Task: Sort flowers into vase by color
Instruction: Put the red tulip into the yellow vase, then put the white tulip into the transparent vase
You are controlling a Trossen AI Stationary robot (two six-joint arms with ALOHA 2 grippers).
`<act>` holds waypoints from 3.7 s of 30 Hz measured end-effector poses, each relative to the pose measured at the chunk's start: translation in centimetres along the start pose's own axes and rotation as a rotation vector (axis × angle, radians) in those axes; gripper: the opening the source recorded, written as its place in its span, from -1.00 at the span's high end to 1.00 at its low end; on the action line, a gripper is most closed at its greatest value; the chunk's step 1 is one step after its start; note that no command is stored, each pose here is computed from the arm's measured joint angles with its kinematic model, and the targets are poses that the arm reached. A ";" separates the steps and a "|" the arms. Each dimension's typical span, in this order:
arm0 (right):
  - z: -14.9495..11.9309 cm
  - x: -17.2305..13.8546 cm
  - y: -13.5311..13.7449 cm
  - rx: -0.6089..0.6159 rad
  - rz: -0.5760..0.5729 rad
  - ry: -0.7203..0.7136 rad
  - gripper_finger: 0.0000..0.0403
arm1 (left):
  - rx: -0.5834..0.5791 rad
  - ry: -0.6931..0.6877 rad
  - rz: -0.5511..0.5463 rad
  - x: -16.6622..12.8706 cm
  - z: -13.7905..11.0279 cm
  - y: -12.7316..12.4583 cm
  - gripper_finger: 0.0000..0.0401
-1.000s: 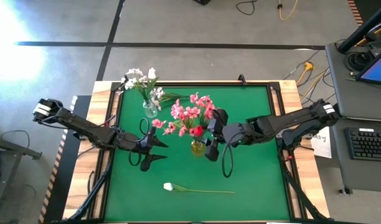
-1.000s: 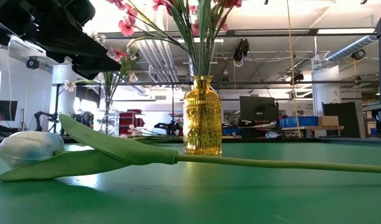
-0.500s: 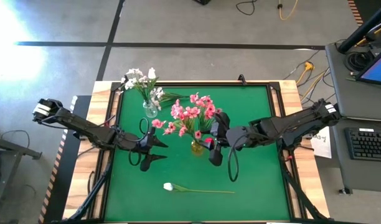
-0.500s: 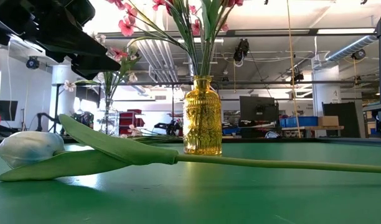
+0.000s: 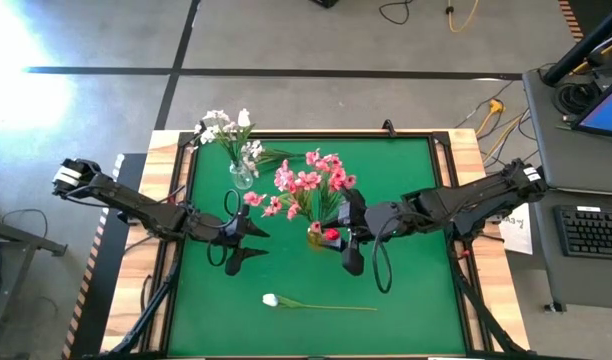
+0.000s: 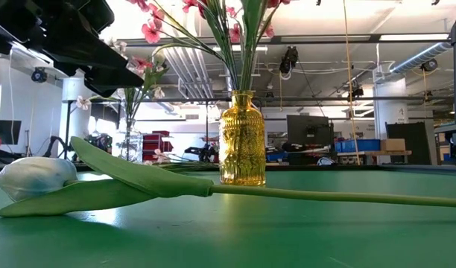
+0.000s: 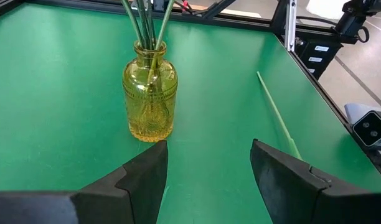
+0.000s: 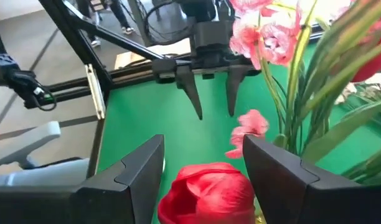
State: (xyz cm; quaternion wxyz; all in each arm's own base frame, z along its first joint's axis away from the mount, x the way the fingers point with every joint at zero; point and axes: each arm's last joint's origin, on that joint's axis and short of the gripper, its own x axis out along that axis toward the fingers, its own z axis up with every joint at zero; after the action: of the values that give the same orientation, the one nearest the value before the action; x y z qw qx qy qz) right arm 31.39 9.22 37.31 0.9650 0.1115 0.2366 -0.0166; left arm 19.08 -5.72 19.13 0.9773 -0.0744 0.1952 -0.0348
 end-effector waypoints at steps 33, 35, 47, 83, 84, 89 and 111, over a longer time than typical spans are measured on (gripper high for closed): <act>5.8 -1.9 1.1 -0.271 0.040 -0.636 -0.04 | -0.024 0.005 0.002 0.0 -0.1 0.0 -0.07; 6.3 -2.1 0.6 -0.279 -0.010 -0.671 -0.04 | -0.024 0.005 0.002 0.0 -0.1 0.0 -0.07; 6.9 -2.0 -1.1 -0.235 -0.049 -0.678 -0.04 | -0.015 0.005 0.002 0.0 -0.1 0.0 -0.07; 7.6 -6.1 -5.9 -0.127 -0.141 -0.568 -0.04 | -0.127 0.082 -0.058 -0.1 -0.6 -0.1 -0.07; 7.3 -6.6 -6.0 -0.111 -0.141 -0.540 -0.04 | -0.137 0.091 -0.059 -0.1 -0.7 0.0 -0.07; 5.9 -9.4 -6.5 -0.001 -0.140 -0.408 -0.04 | -0.159 0.120 -0.050 -0.1 -0.9 0.0 -0.07; -7.1 -5.8 -5.1 0.152 -0.261 0.360 -0.04 | -0.238 0.205 -0.096 -0.2 -1.5 0.0 -0.07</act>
State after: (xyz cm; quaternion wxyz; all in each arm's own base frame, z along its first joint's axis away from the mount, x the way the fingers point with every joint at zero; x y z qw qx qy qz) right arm 22.64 5.71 32.78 0.8857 0.1535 0.4156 -0.1388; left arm 18.26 -5.93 17.85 0.9338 -0.1950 0.2928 -0.0656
